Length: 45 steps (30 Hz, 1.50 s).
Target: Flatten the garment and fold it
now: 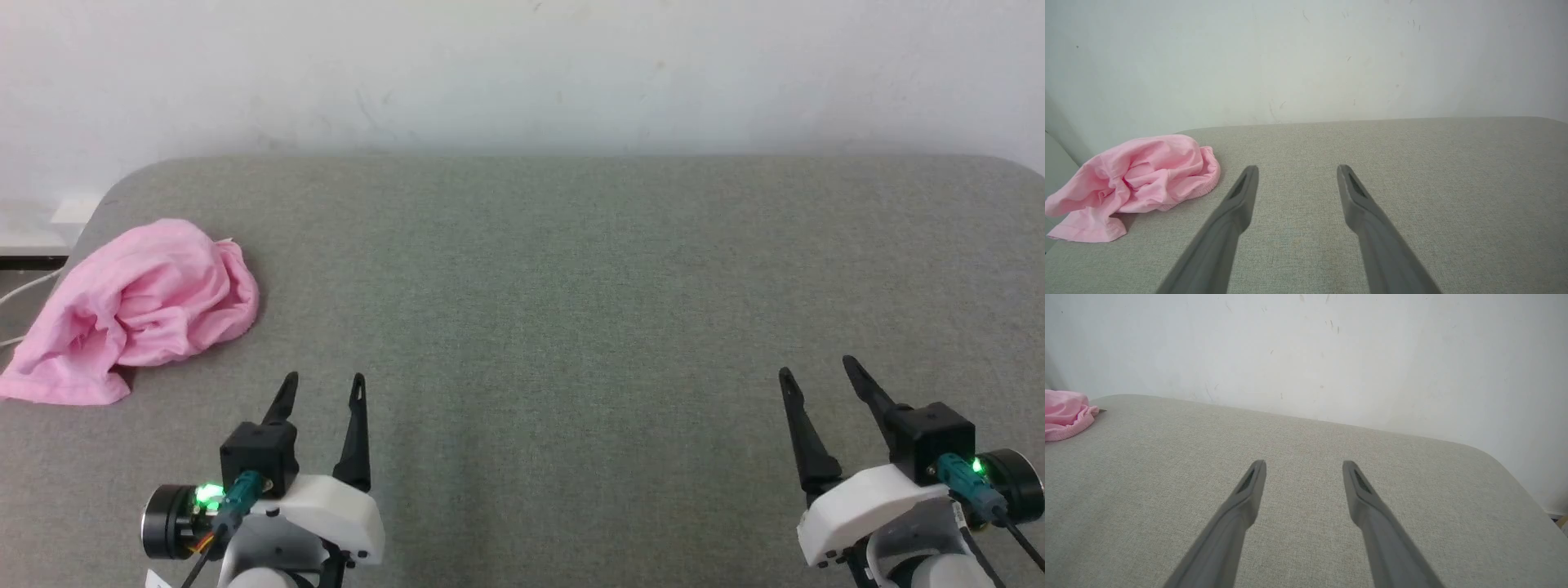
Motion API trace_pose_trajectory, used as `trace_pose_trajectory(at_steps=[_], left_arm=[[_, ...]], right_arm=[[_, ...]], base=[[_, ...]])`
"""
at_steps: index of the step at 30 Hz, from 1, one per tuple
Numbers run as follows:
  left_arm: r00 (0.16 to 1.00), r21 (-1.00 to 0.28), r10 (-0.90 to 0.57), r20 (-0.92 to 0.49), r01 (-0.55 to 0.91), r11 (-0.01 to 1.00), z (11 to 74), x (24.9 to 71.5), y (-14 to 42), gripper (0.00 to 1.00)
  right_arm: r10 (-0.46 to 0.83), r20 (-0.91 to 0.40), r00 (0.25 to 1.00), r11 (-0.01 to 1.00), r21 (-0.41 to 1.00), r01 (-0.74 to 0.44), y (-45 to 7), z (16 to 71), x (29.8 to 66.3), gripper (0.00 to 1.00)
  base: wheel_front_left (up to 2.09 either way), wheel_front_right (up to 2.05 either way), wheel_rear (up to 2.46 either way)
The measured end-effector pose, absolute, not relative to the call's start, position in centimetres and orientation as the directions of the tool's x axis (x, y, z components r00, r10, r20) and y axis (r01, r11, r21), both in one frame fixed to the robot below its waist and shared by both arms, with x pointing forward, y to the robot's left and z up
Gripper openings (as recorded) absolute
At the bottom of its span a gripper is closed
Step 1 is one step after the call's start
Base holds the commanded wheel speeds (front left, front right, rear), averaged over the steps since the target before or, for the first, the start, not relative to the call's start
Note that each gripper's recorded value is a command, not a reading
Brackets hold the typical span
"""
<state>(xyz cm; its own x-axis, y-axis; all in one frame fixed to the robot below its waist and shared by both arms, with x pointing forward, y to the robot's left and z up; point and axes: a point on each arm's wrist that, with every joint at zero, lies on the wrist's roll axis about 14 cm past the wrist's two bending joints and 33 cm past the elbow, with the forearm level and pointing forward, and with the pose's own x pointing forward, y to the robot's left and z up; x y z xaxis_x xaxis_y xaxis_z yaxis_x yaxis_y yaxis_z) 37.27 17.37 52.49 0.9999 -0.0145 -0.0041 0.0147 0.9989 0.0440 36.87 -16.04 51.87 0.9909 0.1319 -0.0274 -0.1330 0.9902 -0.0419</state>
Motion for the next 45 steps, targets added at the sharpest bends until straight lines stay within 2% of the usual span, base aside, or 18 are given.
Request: trace_pose_trajectory(at_steps=[15, 45], left_arm=[[0.999, 0.037, 0.042, 0.015, -0.042, 0.998, 52.5, 36.6, 18.9, 1.00], [0.967, 0.012, 0.250, 0.036, -0.251, 0.968, 52.2, 33.1, 24.7, 1.00]], right_arm=[[0.176, -0.021, 0.984, 0.984, -0.035, -0.177, -14.6, 51.6, 37.8, 1.00], [0.361, 0.006, 0.932, 0.932, -0.026, -0.361, -7.7, 52.0, 40.5, 1.00]], base=[[0.00, 0.00, 0.00], [0.00, 0.00, 0.00]])
